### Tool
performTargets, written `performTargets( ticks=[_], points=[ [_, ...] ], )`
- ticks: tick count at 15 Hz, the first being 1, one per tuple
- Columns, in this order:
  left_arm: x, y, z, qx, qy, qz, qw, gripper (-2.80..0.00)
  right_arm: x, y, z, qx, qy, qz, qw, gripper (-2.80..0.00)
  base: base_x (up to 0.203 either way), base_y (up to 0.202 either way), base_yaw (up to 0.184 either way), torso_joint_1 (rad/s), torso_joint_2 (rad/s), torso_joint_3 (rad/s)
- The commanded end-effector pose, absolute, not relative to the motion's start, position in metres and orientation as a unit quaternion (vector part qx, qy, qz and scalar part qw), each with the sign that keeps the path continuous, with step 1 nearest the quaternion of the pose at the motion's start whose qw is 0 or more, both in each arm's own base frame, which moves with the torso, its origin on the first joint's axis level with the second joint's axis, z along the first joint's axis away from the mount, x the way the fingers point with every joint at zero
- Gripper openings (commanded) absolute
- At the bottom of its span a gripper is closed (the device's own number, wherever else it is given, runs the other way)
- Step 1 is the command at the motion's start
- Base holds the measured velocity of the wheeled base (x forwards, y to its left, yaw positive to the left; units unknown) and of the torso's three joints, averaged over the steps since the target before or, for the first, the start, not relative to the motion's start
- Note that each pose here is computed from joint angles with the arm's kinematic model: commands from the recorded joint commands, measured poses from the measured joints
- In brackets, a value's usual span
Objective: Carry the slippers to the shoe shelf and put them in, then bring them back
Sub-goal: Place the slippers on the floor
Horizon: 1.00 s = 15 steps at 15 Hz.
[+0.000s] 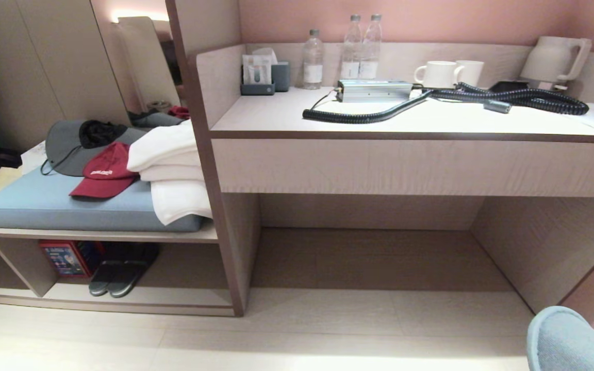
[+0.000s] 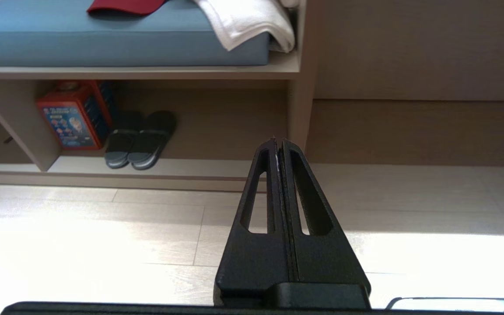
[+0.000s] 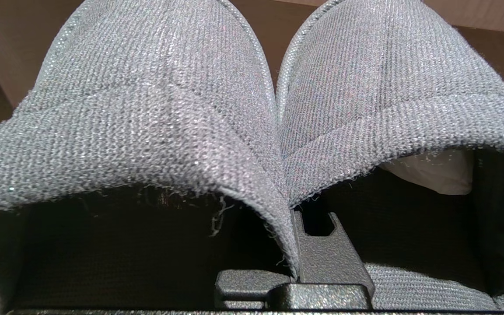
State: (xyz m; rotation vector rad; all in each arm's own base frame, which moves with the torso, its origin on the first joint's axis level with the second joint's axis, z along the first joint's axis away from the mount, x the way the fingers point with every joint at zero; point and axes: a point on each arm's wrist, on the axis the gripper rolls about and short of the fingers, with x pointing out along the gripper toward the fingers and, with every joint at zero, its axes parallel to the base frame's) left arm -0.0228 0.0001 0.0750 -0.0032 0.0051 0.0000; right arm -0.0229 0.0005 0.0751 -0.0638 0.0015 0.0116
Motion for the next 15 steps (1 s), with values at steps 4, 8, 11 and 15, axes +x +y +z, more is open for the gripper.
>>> performTargets(
  ticks=[4,8,11,15],
  points=[
    [-0.0227,0.0001,0.075,-0.003,0.003,0.002,1.0,-2.8,-0.0229,0.0006,0.0747,-0.032,0.001,0.006,0.999,-2.8,0.0,0.0,0.0,0.0,0.0,-0.05],
    [-0.0227,0.0001,0.075,-0.003,0.003,0.002,1.0,-2.8,-0.0229,0.0006,0.0747,-0.032,0.001,0.006,0.999,-2.8,0.0,0.0,0.0,0.0,0.0,-0.195],
    [-0.0228,0.0001,0.075,-0.003,0.002,0.002,1.0,-2.8,-0.023,0.0006,0.0746,-0.032,0.0,0.006,0.999,-2.8,0.0,0.0,0.0,0.003,0.0,-0.197],
    [-0.0228,0.0001,0.075,-0.003,0.002,0.002,1.0,-2.8,-0.0229,0.0006,0.0747,-0.032,0.001,0.006,0.999,-2.8,0.0,0.0,0.0,0.002,0.0,-0.199]
  ],
)
